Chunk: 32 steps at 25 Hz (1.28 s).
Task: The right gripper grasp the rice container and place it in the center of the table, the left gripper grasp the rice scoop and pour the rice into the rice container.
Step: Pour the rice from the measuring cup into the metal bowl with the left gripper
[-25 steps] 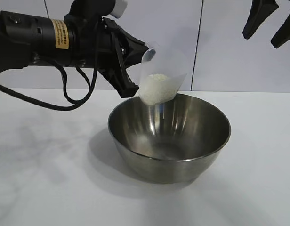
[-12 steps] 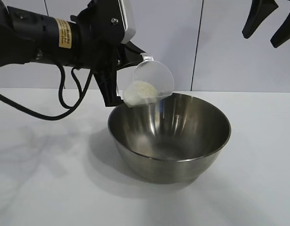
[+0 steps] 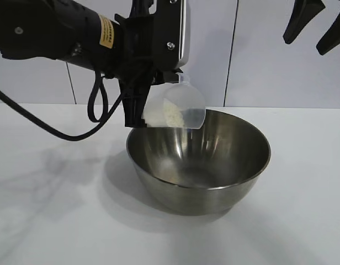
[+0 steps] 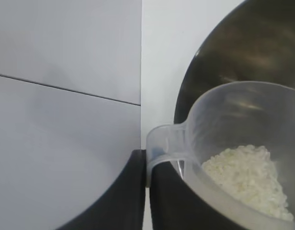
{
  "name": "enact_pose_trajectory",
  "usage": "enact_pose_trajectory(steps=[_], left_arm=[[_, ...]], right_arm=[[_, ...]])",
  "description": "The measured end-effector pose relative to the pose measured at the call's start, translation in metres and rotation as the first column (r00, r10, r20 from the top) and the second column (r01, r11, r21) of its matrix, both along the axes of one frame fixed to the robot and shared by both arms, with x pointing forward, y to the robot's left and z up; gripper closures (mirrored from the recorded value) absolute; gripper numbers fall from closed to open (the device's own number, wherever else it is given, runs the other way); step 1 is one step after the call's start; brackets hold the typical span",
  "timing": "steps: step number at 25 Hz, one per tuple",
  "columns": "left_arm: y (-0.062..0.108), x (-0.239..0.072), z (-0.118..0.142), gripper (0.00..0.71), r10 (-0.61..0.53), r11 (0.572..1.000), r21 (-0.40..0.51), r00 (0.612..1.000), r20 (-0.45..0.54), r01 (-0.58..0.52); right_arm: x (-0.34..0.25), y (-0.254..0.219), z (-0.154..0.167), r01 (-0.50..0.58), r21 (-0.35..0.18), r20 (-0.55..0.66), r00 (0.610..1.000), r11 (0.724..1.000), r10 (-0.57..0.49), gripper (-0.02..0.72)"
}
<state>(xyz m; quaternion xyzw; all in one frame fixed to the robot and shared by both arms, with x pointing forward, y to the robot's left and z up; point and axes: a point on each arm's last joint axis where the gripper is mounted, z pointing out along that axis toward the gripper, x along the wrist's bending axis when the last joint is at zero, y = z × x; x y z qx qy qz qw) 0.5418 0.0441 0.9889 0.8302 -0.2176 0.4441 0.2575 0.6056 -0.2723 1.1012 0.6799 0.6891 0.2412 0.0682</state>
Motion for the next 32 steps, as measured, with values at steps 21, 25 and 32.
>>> enact_pose_trajectory(steps=[21,25,32], left_arm=[[-0.011,-0.009,0.001,0.701,-0.313,0.919,0.331,0.908,0.278,0.215],[-0.013,-0.008,0.005,0.701,-0.328,0.921,0.32,0.886,0.329,0.223],[-0.014,-0.002,0.018,0.701,-0.272,0.949,0.275,0.841,0.468,0.154]], right_arm=[[0.0,0.0,0.0,0.001,0.001,0.002,1.0,1.0,-0.001,0.295],[0.0,0.0,0.0,0.001,0.001,0.002,1.0,1.0,-0.001,0.295],[0.0,0.0,0.0,0.0,0.001,0.001,1.0,1.0,0.0,0.295]])
